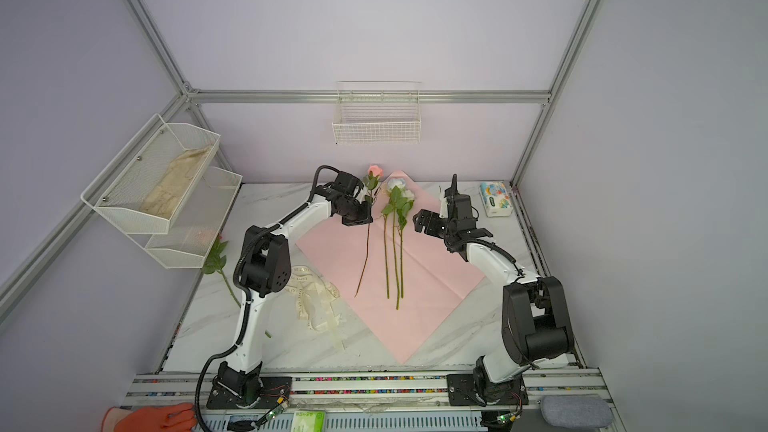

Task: Tie the bouquet of fake flowers
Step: 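Lay the pink rose beside the white roses on the paper with the left gripper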

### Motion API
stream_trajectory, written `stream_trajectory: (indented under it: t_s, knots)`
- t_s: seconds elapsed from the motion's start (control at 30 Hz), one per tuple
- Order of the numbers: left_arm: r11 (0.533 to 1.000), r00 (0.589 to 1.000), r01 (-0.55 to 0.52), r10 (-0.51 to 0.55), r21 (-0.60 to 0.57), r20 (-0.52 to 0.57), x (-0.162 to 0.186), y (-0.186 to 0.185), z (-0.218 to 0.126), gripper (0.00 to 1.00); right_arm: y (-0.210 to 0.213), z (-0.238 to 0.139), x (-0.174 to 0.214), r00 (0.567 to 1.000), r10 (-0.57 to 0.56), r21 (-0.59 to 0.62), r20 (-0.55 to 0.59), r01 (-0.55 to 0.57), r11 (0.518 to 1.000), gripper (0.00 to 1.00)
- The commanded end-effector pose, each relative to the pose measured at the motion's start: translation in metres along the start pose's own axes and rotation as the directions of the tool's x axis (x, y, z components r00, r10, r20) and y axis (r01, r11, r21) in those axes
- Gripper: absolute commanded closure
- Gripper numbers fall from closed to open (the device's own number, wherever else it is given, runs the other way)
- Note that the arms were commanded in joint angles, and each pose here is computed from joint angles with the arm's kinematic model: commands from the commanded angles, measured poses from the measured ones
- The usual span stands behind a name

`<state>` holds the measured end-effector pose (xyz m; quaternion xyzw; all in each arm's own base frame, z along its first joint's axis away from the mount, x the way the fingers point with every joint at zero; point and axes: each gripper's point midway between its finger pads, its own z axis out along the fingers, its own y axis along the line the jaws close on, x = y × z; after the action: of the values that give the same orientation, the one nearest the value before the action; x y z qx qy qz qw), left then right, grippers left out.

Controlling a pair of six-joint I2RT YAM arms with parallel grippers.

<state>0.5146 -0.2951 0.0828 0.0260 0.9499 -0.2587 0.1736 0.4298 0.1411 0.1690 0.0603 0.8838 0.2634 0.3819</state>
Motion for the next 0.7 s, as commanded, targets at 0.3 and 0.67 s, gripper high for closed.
stream_trajectory:
  t_s: [0.3, 0.67]
  knots:
    - [0.988, 0.997, 0.078, -0.076, 0.137, -0.02, -0.012, -0.024, 0.011, 0.89, 0.006, 0.007, 0.001, 1.0, 0.007, -0.042, -0.019, -0.008, 0.999, 0.03]
    - [0.986, 0.995, 0.086, -0.078, 0.146, -0.064, 0.005, -0.025, 0.007, 0.76, 0.007, 0.011, 0.004, 0.999, 0.013, -0.059, -0.034, -0.015, 0.998, 0.03]
